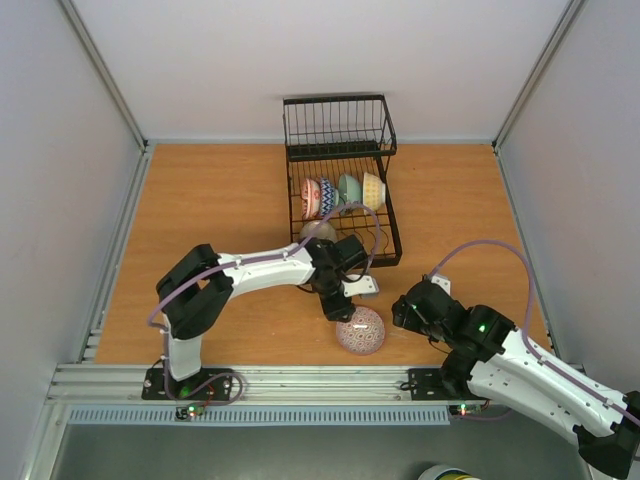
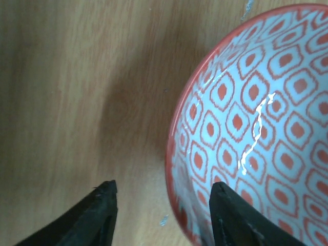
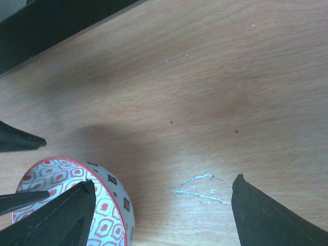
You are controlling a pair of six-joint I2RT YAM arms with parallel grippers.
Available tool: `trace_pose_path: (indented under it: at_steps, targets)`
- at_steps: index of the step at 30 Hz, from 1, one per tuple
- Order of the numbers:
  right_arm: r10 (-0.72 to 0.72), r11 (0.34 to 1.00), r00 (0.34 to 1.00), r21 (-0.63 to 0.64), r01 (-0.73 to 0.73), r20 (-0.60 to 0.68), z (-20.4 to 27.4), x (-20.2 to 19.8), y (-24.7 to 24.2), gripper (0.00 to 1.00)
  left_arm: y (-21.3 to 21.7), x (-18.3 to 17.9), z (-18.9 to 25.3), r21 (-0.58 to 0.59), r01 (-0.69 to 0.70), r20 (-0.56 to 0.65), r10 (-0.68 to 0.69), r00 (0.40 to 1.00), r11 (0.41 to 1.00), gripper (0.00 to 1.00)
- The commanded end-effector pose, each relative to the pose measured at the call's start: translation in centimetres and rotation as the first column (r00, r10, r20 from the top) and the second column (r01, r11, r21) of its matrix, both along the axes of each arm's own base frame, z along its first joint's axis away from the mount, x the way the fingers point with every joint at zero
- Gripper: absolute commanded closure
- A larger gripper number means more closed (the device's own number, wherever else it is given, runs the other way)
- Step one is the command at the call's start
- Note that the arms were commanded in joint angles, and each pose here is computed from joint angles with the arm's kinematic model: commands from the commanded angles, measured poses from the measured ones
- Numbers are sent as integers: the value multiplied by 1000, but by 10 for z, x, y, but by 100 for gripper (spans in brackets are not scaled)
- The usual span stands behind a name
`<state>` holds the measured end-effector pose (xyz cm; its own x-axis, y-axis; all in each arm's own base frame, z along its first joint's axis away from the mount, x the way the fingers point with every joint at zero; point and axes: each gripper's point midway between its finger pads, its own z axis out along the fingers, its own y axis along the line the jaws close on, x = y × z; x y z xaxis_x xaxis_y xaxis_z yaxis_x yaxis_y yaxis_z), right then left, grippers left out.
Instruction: Load the bowls into the dish rack
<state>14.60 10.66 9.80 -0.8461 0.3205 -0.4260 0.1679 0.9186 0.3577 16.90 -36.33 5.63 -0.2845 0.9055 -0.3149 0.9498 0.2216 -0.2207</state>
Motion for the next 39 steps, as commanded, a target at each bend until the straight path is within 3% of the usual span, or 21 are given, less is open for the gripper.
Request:
trace_pose_path:
  at_steps: [1, 5, 7, 9, 10, 17, 23, 28, 33, 39]
  targets:
    - [-3, 1000, 1000, 16, 2, 26, 6, 5, 4, 26, -10, -11, -7, 6, 38, -49, -38, 998, 999, 53]
    - [1, 1000, 1000, 18, -2, 27, 6, 5, 5, 25, -9, -13, -9, 13, 47, -57, -46, 997, 999, 66]
    - [10, 1000, 1000, 22, -10, 28, 7, 5, 6, 25, -9, -14, -8, 10, 53, -63, -52, 997, 999, 84]
    - [22, 999, 999, 27, -22, 29, 7, 5, 9, 23, -9, -17, -7, 4, 58, -77, -58, 995, 998, 97]
    - [32, 999, 999, 31, -33, 30, 7, 5, 11, 21, -10, -18, -6, 1, 64, -83, -63, 995, 998, 99]
    - [110, 989, 993, 95, -114, 46, 14, 10, 35, 15, -7, -6, 40, -126, 67, -29, -71, 997, 990, 100]
    - [158, 972, 981, 156, -174, 114, 28, 19, 56, 15, 25, 46, 99, -288, -74, 39, 89, 995, 955, 100]
    - [180, 948, 959, 220, -228, 219, 49, 33, 77, 14, 60, 82, 123, -349, -193, 63, 229, 971, 917, 100]
    - [232, 886, 899, 300, -353, 371, 83, 46, 114, 13, 83, 98, 143, -415, -269, 4, 297, 955, 869, 100]
    - [312, 807, 788, 290, -515, 531, 111, 45, 159, 3, 85, 88, 157, -488, -299, -193, 233, 953, 820, 100]
